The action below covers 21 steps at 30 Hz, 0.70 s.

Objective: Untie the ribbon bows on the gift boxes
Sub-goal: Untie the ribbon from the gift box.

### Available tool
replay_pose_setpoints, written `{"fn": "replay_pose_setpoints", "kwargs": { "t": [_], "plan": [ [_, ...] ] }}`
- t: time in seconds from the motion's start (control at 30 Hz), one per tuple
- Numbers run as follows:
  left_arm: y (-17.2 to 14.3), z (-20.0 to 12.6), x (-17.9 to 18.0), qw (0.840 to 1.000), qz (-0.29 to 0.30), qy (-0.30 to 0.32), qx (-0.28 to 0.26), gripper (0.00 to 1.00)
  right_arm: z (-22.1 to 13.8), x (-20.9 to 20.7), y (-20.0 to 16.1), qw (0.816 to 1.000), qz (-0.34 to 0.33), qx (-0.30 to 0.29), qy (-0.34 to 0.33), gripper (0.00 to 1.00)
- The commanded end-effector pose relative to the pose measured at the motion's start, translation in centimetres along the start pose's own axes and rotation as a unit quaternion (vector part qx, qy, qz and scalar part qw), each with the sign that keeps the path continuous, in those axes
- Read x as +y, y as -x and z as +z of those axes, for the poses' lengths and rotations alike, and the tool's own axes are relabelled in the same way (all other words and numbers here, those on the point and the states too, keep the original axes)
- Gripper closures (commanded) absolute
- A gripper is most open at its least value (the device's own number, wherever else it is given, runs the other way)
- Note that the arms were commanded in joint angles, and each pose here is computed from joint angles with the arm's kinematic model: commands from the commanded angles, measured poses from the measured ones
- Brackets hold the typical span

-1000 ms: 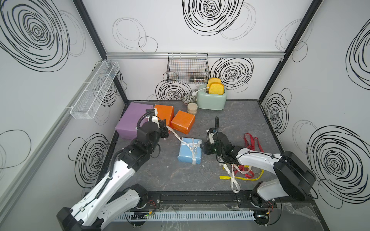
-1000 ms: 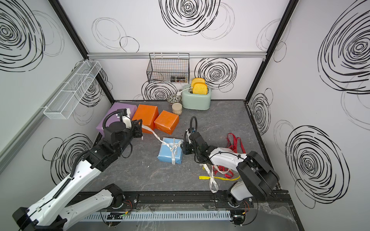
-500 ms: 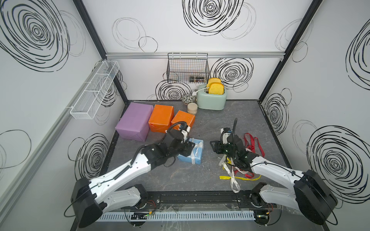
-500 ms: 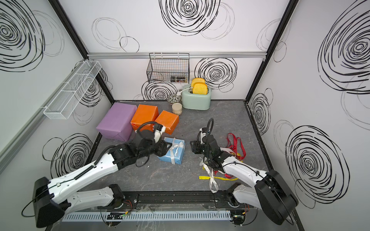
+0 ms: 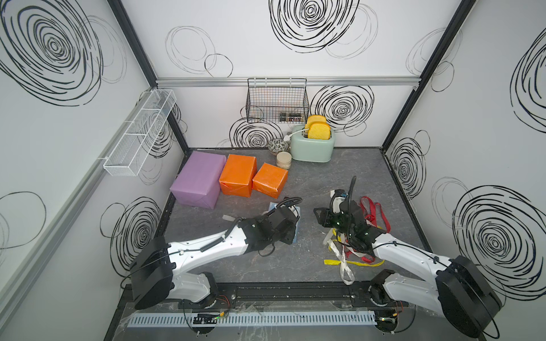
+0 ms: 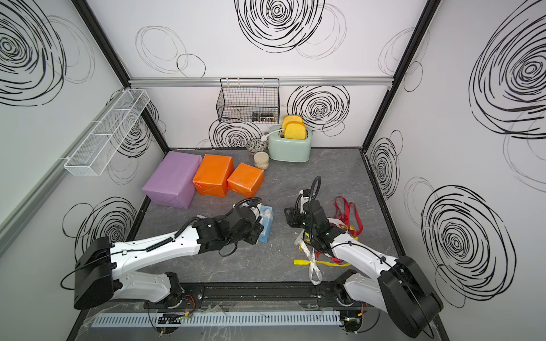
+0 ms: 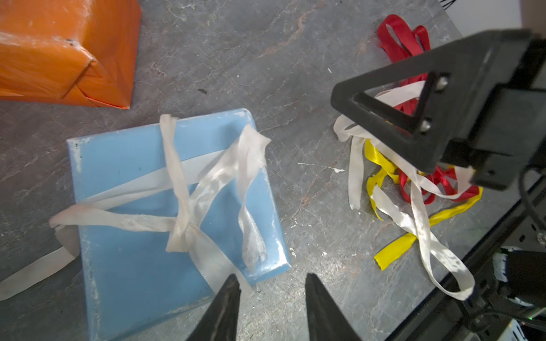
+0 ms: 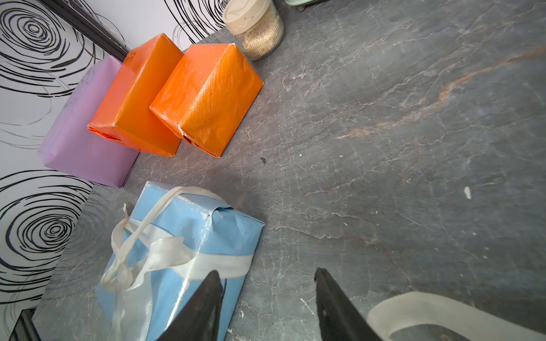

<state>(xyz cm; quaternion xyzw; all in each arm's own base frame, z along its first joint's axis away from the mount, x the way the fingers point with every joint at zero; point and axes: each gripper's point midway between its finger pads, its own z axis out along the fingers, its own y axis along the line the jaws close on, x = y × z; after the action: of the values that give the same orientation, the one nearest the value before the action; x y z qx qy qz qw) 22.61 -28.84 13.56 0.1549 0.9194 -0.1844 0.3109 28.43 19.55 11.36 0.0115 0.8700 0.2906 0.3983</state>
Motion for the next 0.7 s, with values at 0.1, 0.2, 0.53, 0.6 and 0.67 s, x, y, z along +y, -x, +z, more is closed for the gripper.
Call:
{"fn": "replay_pose_setpoints", "kwargs": {
  "t": [0.1, 0.2, 0.53, 0.6, 0.67],
  "plan": [
    [0.6, 1.1, 2.3, 0.998, -0.034, 0.053, -0.024, 0.56, -0.1, 0.5, 0.5, 1.000, 0.006, -0.009, 0.014, 0.47],
    [0.2, 1.5, 2.6, 0.997, -0.047, 0.048, -0.025, 0.54, -0.1, 0.5, 0.5, 1.000, 0.005, -0.008, 0.014, 0.47],
    [-0.6, 3.1, 3.3, 0.997, -0.034, 0.072, -0.011, 0.54, 0.0, 0.5, 0.4, 1.000, 0.005, -0.007, 0.014, 0.48],
    [-0.6, 3.4, 3.5, 0.996, -0.025, 0.080, -0.008, 0.58, 0.0, 0.5, 0.4, 1.000, 0.005, -0.007, 0.013, 0.48],
    [-0.6, 3.6, 3.8, 0.995, -0.019, 0.093, -0.007, 0.63, 0.0, 0.3, 0.4, 1.000, 0.005, -0.007, 0.010, 0.48]
  ]
}}
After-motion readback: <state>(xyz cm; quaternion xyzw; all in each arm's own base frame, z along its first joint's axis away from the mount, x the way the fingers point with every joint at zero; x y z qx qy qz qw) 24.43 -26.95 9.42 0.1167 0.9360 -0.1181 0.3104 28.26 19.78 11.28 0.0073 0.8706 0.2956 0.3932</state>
